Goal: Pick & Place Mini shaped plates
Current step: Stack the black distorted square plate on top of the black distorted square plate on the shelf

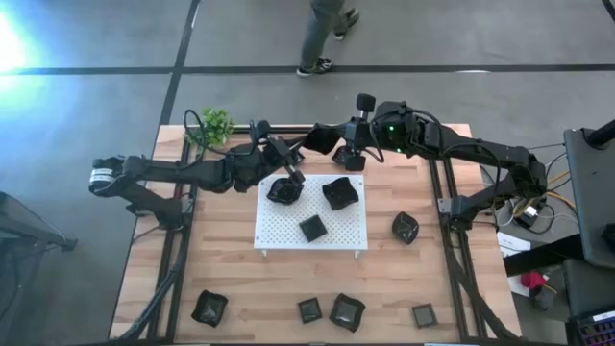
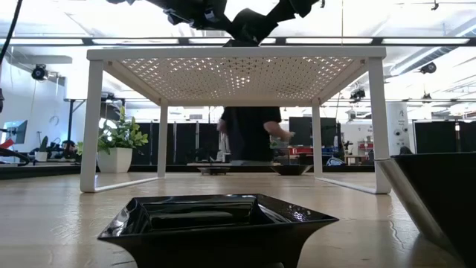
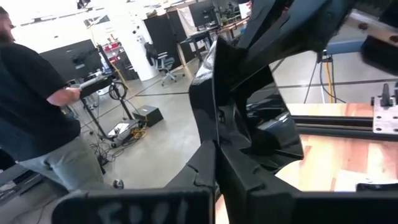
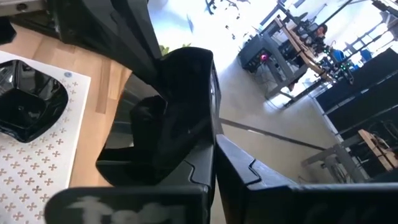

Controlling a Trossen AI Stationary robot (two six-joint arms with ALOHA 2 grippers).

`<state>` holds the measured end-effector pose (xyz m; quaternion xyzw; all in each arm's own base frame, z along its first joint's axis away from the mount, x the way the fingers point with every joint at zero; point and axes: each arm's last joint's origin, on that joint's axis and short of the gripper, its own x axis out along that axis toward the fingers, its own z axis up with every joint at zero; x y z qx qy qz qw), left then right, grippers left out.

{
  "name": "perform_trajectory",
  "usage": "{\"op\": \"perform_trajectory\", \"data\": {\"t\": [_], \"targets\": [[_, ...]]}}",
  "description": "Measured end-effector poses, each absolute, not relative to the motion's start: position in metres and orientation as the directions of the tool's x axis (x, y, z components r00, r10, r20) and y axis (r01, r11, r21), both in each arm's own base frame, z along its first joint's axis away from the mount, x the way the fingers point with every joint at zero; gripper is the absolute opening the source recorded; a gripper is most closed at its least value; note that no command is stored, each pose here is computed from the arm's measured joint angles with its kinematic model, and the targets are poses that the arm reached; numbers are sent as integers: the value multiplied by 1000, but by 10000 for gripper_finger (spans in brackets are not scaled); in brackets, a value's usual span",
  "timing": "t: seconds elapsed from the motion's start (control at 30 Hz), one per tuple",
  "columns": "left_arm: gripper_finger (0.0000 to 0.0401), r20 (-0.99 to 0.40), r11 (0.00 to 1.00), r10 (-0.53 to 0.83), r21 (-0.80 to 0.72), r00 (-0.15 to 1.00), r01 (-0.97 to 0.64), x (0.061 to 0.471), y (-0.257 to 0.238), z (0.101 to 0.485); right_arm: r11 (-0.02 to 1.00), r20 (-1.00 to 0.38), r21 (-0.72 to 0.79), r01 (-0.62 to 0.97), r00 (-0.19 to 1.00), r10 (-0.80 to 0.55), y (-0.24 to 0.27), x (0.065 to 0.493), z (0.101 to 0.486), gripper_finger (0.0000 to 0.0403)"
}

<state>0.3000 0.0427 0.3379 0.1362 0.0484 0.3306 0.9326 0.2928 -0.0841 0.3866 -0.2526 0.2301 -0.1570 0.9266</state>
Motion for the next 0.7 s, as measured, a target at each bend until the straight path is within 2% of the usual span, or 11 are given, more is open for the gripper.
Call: {"op": "perform_trajectory", "data": {"t": [0.3,0.53,0.7], "targets": [[75,0,742,633,285,774,-607,298,43,340,817,-346,-531,225,823,-451,-84,290,388,8],[79,27,736,640,266,768,-623,283,41,354,822,-328,-486,298,809,-488,-81,275,398,8],[79,25,739,637,266,770,-619,270,39,362,841,-351,-400,364,787,-507,-78,259,404,8]]}}
